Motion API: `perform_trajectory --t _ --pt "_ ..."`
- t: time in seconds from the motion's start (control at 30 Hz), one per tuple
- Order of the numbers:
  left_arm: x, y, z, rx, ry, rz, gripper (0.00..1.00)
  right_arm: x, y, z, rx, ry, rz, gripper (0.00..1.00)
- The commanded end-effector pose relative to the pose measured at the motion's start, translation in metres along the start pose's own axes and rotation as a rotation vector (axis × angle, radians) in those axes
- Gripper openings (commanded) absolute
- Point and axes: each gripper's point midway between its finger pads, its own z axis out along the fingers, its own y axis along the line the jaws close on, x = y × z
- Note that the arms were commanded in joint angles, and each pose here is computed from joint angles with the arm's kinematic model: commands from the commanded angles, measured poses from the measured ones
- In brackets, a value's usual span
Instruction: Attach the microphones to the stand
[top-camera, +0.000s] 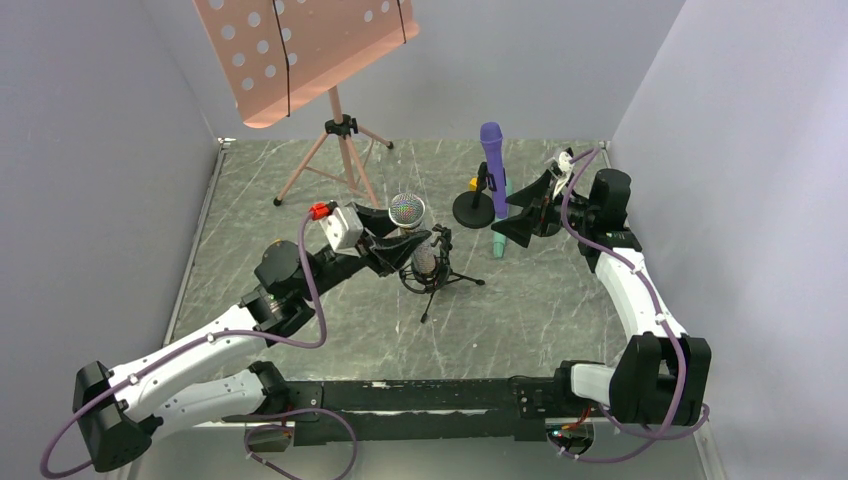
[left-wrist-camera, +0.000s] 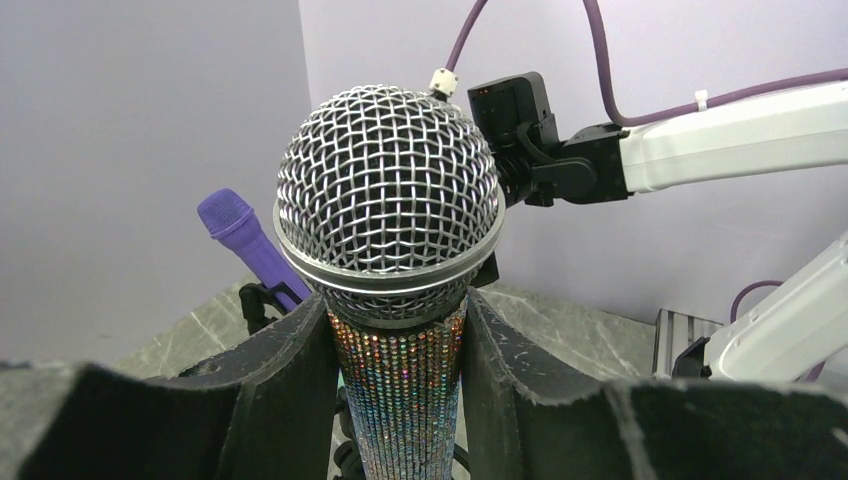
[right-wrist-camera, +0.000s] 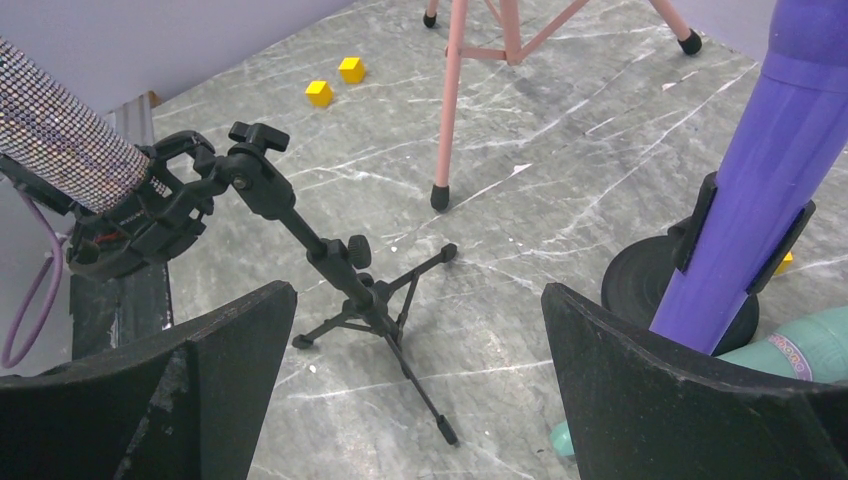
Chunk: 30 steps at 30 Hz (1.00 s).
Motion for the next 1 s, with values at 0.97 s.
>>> perform_trajectory --t 0.97 --pt "0.098 0.020 -0.032 -0.127 0.212 -0.050 0.00 -0.008 0.019 0.004 -0.113 -0.011 -0.038 1.00"
